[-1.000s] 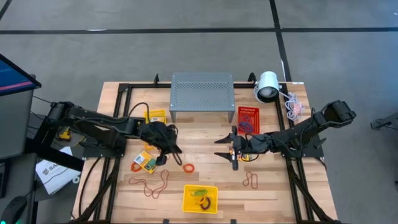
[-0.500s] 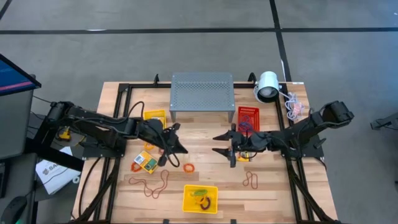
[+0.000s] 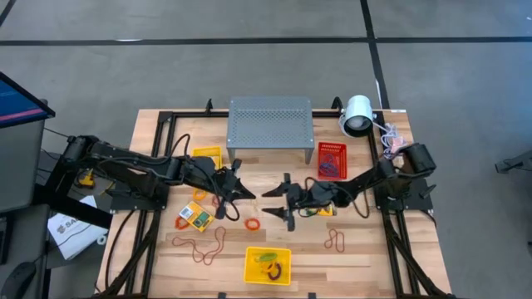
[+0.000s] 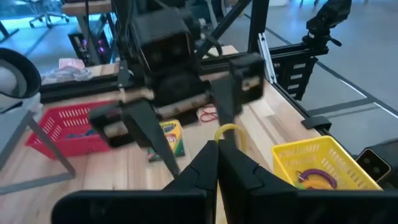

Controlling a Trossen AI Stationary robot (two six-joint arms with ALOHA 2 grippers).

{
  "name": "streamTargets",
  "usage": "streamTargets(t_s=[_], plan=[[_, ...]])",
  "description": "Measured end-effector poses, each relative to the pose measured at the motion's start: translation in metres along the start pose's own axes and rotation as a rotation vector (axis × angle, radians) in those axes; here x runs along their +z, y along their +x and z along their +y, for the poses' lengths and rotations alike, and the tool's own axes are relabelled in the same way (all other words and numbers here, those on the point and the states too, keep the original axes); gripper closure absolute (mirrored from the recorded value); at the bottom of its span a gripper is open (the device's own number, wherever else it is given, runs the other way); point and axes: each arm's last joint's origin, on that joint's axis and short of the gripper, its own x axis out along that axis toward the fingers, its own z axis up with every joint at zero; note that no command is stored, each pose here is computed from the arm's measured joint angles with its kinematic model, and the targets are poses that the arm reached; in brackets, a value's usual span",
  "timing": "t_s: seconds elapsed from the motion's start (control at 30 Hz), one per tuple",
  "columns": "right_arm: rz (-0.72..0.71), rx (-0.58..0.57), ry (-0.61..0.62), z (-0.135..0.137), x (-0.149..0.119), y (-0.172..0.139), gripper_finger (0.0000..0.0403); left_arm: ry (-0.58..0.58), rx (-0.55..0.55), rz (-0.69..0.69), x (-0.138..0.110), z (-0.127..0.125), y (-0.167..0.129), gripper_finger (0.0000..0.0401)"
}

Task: Pick & Place Office Desk Supplies
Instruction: Put the yellow rubber band into the red bin

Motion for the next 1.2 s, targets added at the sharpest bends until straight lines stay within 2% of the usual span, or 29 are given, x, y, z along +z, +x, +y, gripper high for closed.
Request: streamTargets(t_s=[0.23,0.77,0.93,1.2], plan=[[-0.007,0.082,0.004,0.002,0.003,0.020,0.0178,0.003,0.002,-0.021,0.002,0.000,0.000,0.0401],[-0.021,0.088,0.007,0.003,0.007,0.023,0.0183,0.007,0.004,-0.061,0.006,0.000,0.000,0.0401],[-0.020,0.086,0.007,0.002,0.007,0.023,0.0221,0.008,0.004,-0.074,0.007,0.000,0.000,0.0401],[-0.020,0.086,0.007,0.002,0.007,0.023,0.0327,0.008,0.005,-0.079,0.008,0.000,0.000,0.0401]])
